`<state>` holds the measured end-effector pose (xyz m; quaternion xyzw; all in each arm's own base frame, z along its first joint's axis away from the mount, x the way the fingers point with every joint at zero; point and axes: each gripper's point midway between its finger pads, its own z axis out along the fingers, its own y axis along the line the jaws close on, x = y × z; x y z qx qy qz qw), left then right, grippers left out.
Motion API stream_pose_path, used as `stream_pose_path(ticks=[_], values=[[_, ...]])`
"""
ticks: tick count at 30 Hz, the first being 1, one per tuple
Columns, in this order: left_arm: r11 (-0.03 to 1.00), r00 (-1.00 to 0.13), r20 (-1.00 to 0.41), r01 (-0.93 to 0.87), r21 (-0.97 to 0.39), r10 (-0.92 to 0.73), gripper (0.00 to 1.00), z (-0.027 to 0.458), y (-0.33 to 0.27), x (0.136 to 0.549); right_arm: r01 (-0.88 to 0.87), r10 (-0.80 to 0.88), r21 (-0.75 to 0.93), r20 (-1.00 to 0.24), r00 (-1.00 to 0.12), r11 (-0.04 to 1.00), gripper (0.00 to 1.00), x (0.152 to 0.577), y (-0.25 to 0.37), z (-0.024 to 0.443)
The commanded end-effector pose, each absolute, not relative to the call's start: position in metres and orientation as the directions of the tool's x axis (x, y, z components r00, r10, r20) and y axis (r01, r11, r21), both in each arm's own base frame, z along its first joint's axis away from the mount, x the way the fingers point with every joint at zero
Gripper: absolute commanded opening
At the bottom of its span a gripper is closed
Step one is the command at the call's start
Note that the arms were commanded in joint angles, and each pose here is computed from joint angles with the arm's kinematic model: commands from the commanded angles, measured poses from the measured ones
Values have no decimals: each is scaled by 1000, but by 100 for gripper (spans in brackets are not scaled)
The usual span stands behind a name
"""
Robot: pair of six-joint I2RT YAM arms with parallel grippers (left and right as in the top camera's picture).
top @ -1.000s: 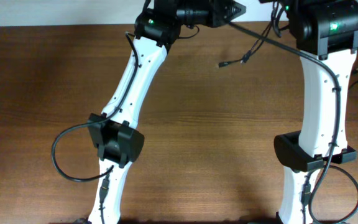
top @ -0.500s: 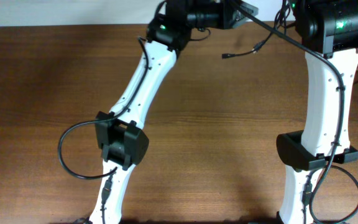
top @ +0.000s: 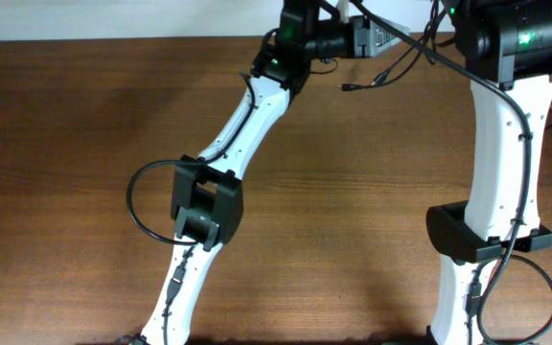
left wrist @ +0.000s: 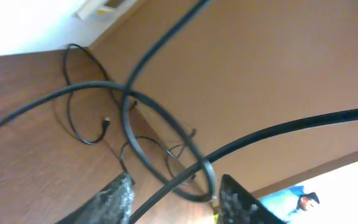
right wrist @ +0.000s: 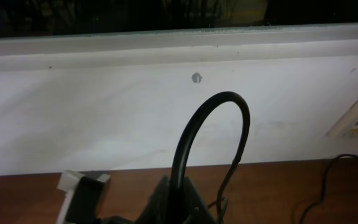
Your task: Untangle cables
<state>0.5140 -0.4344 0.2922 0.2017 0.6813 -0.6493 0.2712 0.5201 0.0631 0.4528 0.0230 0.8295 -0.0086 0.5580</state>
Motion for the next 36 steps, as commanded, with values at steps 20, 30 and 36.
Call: stream_pose_path(ticks=[20,30,36], values=[[-20,-807,-589,590,-807,-41,0,284,-468,490,14,16,12,-921,-389,1000,4,497,76,462],[-29,-816,-577,578,-815,-32,0,286,-428,510,39,25,11,-925,-380,999,4,496,65,466],[-27,-818,-575,575,-817,-27,2,285,-414,516,44,27,11,-925,-380,999,4,496,63,466]])
